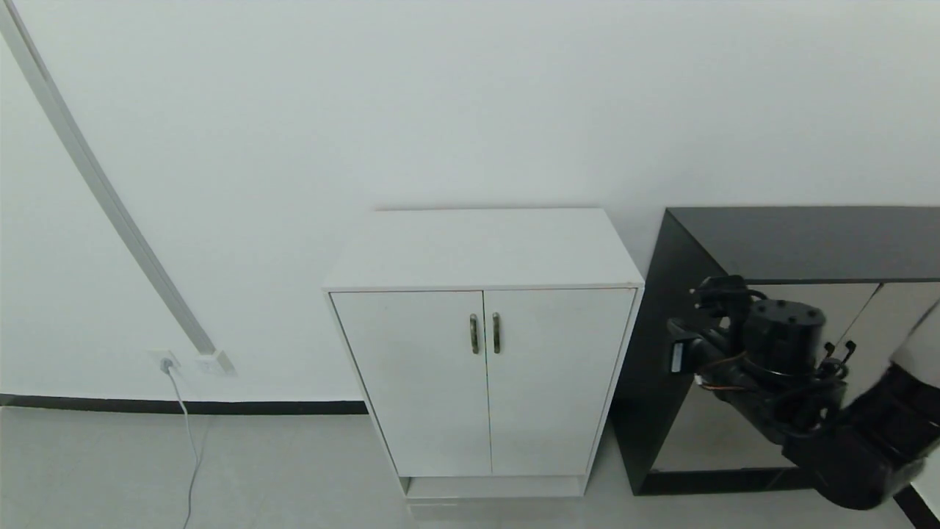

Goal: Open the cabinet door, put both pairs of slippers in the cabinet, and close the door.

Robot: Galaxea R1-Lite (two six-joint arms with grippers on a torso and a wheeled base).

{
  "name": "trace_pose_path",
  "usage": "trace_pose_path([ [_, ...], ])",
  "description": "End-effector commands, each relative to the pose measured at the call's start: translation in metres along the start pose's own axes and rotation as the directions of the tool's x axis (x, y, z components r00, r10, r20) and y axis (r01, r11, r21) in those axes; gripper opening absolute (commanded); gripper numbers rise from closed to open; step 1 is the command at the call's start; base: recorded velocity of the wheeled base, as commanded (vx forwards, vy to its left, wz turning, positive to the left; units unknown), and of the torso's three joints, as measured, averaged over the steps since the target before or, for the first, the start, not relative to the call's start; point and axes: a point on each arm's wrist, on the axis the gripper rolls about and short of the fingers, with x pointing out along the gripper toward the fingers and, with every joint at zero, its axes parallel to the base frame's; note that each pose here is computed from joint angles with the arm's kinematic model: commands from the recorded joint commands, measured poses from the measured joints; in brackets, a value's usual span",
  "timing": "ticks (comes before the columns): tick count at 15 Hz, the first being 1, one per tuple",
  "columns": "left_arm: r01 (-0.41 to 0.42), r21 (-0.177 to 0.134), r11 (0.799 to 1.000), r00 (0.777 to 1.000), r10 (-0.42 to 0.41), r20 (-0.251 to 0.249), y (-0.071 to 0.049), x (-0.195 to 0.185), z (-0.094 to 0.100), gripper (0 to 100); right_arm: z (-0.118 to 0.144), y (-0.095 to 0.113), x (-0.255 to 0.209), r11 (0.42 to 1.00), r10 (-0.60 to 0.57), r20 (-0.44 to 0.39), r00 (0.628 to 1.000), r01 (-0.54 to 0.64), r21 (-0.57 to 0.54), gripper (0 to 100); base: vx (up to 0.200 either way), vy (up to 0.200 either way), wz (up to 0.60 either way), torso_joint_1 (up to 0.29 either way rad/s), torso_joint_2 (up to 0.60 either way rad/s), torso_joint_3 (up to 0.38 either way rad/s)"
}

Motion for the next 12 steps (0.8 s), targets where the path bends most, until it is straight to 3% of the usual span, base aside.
trace_pose_path([
  [1,-0.002,-0.001,1.000,1.000,0.002,-0.001,0.000,0.000,0.000,0,0.023,-0.046,-0.056,0.995,-0.098,0.065,0.993,0.098,0.011,0,0.000,0.000,0.00,0.000,0.00,0.000],
  [4,-0.002,0.001,1.000,1.000,0.002,-0.001,0.000,0.000,0.000,0,0.023,-0.078,-0.117,0.989,-0.146,0.080,0.986,0.147,-0.017,0,0.000,0.000,0.00,0.000,0.00,0.000],
  [6,-0.002,-0.001,1.000,1.000,0.002,-0.001,0.000,0.000,0.000,0,0.022,-0.087,-0.145,0.986,-0.160,0.104,0.982,0.164,-0.034,0,0.000,0.000,0.00,0.000,0.00,0.000],
  [12,-0.002,-0.001,1.000,1.000,0.002,-0.001,0.000,0.000,0.000,0,0.007,-0.086,-0.219,0.993,-0.108,0.023,0.994,0.109,-0.050,0,0.000,0.000,0.00,0.000,0.00,0.000],
])
